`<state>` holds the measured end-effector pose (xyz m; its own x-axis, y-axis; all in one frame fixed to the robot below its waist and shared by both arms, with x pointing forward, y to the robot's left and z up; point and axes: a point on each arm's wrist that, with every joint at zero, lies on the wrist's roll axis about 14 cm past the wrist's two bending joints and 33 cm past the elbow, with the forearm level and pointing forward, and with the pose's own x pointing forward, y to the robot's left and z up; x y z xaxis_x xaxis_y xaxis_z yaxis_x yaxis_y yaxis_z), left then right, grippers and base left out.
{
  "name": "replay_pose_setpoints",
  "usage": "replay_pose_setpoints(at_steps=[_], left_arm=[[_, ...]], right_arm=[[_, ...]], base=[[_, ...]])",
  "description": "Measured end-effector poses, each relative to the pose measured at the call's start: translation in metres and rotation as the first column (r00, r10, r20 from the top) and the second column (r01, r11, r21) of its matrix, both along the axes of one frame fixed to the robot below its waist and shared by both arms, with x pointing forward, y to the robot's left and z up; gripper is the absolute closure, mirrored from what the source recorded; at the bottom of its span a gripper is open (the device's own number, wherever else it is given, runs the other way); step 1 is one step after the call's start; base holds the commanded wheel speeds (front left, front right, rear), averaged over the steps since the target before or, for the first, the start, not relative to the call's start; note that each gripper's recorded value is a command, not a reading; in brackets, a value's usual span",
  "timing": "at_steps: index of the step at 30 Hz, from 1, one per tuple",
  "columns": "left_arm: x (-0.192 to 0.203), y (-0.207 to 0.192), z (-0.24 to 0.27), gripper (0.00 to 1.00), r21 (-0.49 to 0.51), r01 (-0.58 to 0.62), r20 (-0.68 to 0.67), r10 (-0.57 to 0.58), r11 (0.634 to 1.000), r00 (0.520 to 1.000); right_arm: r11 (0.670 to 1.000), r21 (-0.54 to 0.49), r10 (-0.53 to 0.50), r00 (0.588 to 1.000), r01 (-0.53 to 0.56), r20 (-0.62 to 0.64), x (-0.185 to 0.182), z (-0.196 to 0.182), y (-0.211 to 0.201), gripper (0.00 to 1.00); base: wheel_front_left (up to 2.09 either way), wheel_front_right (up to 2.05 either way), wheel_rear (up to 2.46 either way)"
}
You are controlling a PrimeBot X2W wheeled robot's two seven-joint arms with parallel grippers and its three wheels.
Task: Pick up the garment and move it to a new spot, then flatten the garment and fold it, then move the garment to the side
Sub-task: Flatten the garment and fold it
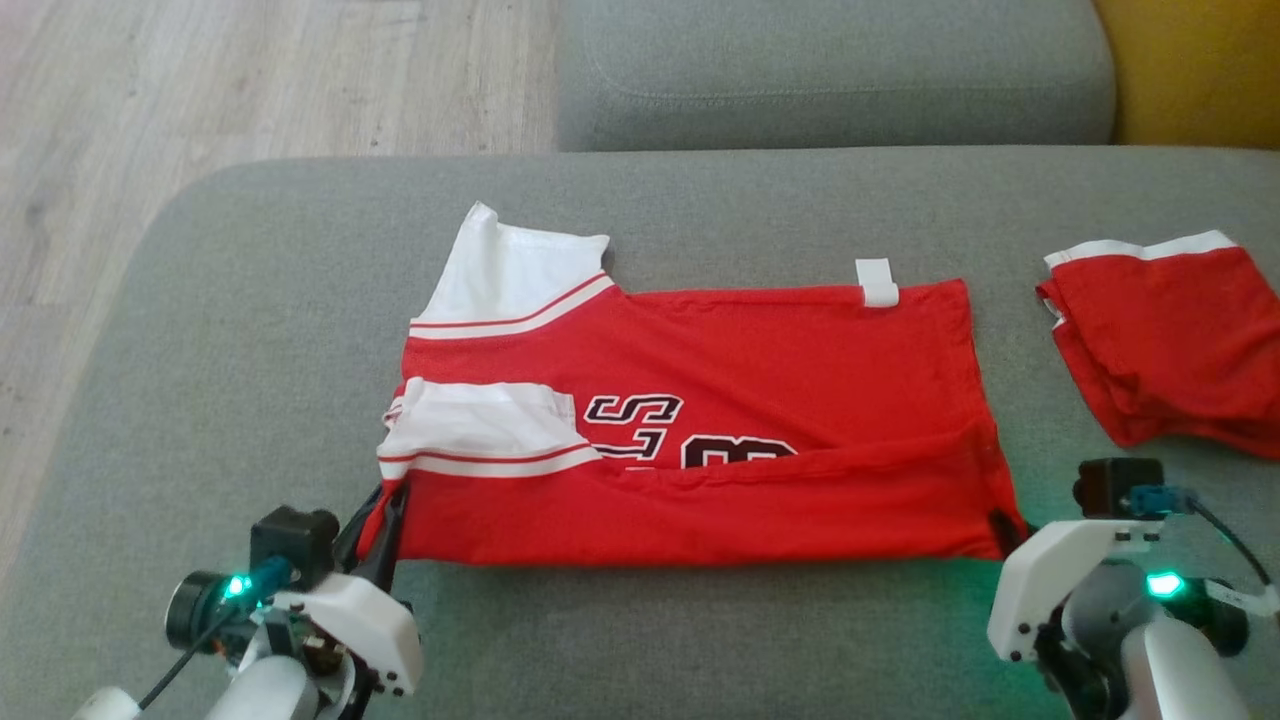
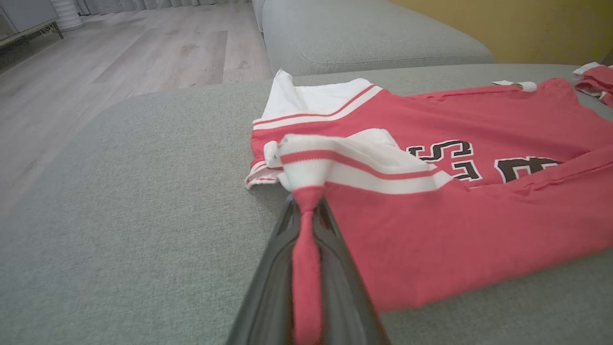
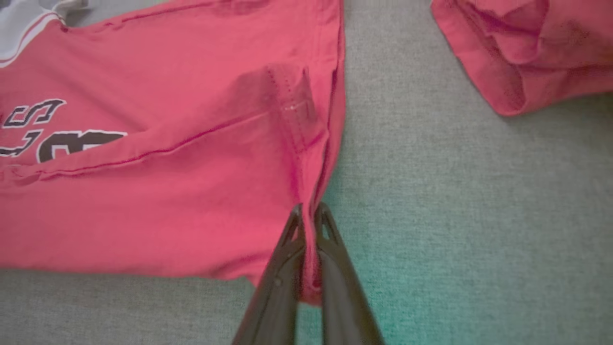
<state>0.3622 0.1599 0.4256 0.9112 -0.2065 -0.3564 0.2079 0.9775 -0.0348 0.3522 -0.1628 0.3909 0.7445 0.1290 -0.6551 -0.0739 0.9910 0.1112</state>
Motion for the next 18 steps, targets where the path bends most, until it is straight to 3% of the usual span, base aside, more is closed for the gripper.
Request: replay_pose_setpoints(at_steps=[1, 2, 3, 4, 9, 18], left_arm=[[0.0, 0.0, -0.001, 0.86, 0.0, -0.001, -0.002, 0.002, 1.0, 1.0], [0.001, 0.0, -0.001, 0.6, 0.001, -0.004, -0.004, 0.004, 1.0, 1.0], [0.001, 0.0, -0.002, 0.14, 0.002, -0.007, -0.004, 0.007, 1.0, 1.0], [0.002, 0.0, -0.002, 0.0, 0.002, -0.007, -0.006, 0.007, 1.0, 1.0], [0.008, 0.004, 0.006, 0.0, -0.012, -0.04, 0.038, 0.041, 0.999, 0.998], [0.034, 0.008, 0.058, 0.0, -0.151, -0.112, 0.272, 0.151, 0.982, 0.95]], right_arm=[[1.0, -0.001, -0.003, 1.0, 0.003, 0.006, 0.001, 0.001, -0.001, 0.82], [1.0, -0.003, -0.007, 1.0, 0.007, 0.015, 0.001, 0.003, -0.002, 0.15], [1.0, -0.001, -0.014, 1.0, 0.014, 0.025, 0.003, 0.004, -0.004, 0.0], [1.0, 0.003, -0.019, 0.999, 0.018, 0.037, 0.005, 0.006, -0.005, 0.0], [0.998, 0.059, -0.038, 0.986, 0.029, 0.162, 0.018, 0.027, 0.0, 0.0], [0.993, 0.119, -0.062, 0.907, 0.013, 0.416, 0.038, 0.069, 0.009, 0.0]], base=[[0.0, 0.0, 0.0], [0.0, 0.0, 0.0], [0.0, 0.0, 0.0], [0.0, 0.0, 0.0], [0.0, 0.0, 0.0], [0.0, 0.0, 0.0]])
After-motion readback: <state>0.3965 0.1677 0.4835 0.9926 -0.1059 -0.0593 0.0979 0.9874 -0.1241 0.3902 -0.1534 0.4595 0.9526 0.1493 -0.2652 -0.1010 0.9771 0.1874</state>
